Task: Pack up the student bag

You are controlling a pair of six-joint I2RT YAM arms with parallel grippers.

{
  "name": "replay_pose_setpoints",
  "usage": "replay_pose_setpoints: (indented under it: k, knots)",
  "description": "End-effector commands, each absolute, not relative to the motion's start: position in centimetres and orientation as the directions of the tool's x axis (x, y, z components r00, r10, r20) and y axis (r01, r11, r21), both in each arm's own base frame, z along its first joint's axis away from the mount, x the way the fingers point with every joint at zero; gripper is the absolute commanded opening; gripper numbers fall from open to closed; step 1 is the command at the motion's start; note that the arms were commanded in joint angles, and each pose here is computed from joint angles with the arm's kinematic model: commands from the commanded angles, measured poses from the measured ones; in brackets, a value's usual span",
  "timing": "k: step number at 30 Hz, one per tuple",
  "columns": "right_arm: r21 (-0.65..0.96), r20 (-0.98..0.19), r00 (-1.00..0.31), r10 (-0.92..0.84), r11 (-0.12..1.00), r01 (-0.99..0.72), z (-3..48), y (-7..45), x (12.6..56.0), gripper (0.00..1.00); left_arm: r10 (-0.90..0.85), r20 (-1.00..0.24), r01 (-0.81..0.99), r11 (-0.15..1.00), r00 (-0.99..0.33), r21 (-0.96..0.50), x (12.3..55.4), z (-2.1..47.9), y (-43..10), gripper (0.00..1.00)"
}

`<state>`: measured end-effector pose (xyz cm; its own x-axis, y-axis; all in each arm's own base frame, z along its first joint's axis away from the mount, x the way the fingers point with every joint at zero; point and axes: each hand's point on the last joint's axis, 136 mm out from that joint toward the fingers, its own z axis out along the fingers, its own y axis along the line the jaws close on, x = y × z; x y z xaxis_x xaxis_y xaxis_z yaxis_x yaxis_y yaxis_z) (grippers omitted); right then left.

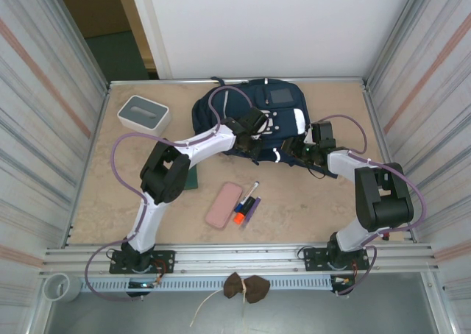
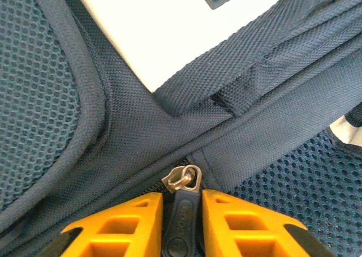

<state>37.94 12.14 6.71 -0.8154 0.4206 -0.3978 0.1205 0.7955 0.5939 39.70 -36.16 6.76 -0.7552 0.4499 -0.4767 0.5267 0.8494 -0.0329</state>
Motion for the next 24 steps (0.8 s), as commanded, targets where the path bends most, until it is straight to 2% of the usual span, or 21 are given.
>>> replay_pose_setpoints:
  k: [1,14,17,24]
  knots:
    - [0.583,-0.358,-0.832,0.424,0.797,0.156,5.2,11.9,37.0,0.50,0.407,-0.526,0.519,0.851,-0.746,-0.077,40.6,8.4,-36.8,0.21]
    - [0.571,-0.362,-0.831,0.423,0.805,0.161,5.2,11.5,36.8,0.50,0.426,-0.530,0.512,0.859,-0.733,-0.018,40.2,9.4,-35.1,0.04]
    - [0.570,-0.362,-0.829,0.425,0.805,0.164,5.2,11.3,36.8,0.50,0.414,-0.554,0.511,0.859,-0.722,-0.023,39.8,10.6,-34.8,0.03]
    - [0.570,-0.361,-0.829,0.427,0.805,0.166,5.2,11.3,36.9,0.51,0.429,-0.537,0.501,0.865,-0.726,0.014,39.5,9.7,-33.7,0.02]
